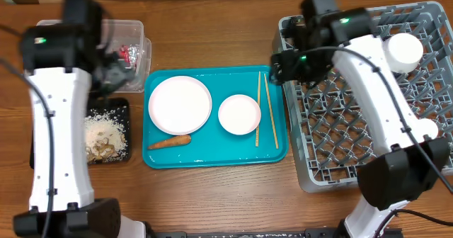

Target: Sort waste into correct bins and load items into the dishwasher

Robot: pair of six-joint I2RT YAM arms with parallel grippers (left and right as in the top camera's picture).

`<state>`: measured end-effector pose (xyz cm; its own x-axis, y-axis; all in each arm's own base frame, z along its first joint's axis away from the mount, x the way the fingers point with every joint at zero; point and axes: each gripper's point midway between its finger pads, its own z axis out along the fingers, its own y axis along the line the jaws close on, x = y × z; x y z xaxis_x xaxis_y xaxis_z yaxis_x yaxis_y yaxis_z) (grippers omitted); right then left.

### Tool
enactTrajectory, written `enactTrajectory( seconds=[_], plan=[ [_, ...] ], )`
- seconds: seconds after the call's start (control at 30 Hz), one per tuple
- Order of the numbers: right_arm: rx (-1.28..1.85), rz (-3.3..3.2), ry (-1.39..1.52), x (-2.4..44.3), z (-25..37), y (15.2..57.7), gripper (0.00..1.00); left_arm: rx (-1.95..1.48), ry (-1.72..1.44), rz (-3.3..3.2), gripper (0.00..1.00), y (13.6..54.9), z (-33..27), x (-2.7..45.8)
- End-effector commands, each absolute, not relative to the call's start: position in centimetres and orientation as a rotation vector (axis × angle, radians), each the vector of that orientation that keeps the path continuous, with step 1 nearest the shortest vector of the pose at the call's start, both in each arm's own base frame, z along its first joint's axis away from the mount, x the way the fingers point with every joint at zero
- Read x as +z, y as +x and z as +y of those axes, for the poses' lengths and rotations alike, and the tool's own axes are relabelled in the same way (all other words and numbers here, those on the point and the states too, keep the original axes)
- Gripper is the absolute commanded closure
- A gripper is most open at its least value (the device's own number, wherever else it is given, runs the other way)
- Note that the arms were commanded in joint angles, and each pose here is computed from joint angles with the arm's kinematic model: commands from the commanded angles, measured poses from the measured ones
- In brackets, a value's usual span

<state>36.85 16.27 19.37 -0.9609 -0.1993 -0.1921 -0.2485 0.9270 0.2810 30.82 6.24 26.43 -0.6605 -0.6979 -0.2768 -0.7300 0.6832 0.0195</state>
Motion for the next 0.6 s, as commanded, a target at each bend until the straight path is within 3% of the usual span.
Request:
enactTrajectory(
  seconds=[0.0, 0.33, 0.57],
  plan=[
    [0.44, 2.887, -0.286, 20.4, 17.4, 36.7, 0.16, 0.217, -1.289, 2.575, 0.0, 30.0, 9.4, 26.6],
    [0.43, 3.052, -0.156, 12.5, 19.8, 33.4, 0.18, 0.217, -1.375, 2.496, 0.0, 30.1, 11.8, 26.8],
    [0.451, 3.109, -0.08, 7.5, 19.6, 31.7, 0.31, 0.216, -1.373, 2.493, 0.0, 30.1, 11.9, 26.9]
  ],
)
